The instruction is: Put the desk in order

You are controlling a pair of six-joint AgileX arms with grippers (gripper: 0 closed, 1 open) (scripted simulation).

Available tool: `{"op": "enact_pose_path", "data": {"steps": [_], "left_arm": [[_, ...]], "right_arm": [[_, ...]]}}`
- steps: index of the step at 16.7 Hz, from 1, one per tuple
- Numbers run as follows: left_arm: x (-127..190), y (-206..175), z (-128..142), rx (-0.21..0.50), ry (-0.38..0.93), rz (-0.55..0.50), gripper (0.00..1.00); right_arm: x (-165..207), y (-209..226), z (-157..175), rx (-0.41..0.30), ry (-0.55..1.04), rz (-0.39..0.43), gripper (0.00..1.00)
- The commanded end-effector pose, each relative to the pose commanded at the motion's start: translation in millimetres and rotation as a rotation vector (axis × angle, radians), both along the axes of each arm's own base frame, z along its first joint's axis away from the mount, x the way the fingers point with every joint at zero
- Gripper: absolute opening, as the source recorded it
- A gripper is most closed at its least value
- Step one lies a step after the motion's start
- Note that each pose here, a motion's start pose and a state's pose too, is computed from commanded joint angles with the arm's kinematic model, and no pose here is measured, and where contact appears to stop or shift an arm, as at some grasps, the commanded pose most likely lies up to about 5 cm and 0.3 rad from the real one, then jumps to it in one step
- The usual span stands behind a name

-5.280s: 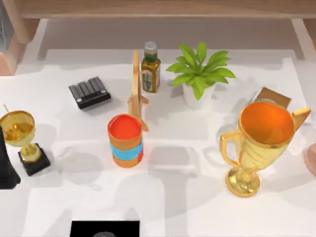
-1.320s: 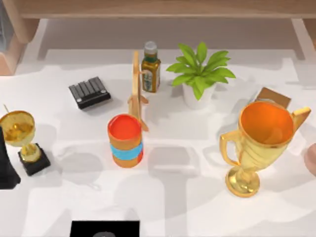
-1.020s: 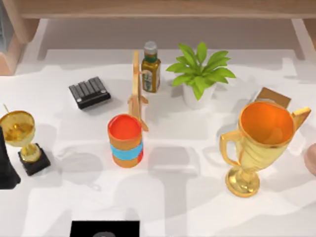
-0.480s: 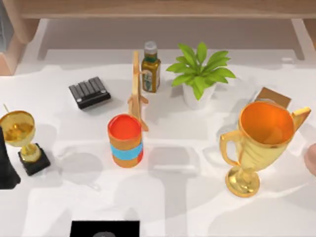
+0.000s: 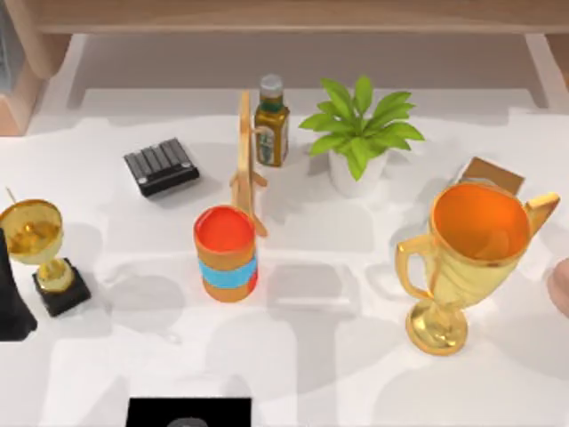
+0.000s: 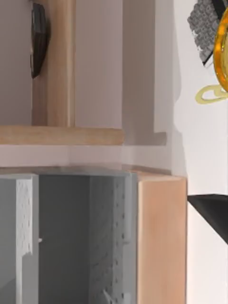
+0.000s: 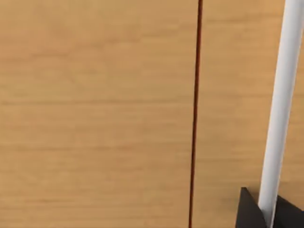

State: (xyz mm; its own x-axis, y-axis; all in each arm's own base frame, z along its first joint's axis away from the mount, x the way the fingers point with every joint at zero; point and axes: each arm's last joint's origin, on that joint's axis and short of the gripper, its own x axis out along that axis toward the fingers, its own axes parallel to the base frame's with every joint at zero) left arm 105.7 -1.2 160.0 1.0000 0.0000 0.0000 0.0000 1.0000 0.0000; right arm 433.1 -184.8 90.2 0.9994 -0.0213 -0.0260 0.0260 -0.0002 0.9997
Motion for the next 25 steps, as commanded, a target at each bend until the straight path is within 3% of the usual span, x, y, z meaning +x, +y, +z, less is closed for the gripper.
{"op": "enact_pose_path", "data": {"steps": [12,20,22,25], "left_arm": [[0.0,0.0,0.0,0.0,0.0,0.0,1.0],[0.0,0.0,0.0,0.0,0.0,0.0,1.0],[0.0,0.0,0.0,0.0,0.0,0.0,1.0],[0.0,0.0,0.0,0.0,0.0,0.0,1.0]], "right_arm": [[0.0,0.0,0.0,0.0,0.0,0.0,0.98],[0.0,0.0,0.0,0.0,0.0,0.0,1.0],[-5.1,-2.9,-12.5,0.007,0.04,-0.011,1.0],[-9.7,11.6,-1.7,-0.038,0.058,-0.002,1.0]]}}
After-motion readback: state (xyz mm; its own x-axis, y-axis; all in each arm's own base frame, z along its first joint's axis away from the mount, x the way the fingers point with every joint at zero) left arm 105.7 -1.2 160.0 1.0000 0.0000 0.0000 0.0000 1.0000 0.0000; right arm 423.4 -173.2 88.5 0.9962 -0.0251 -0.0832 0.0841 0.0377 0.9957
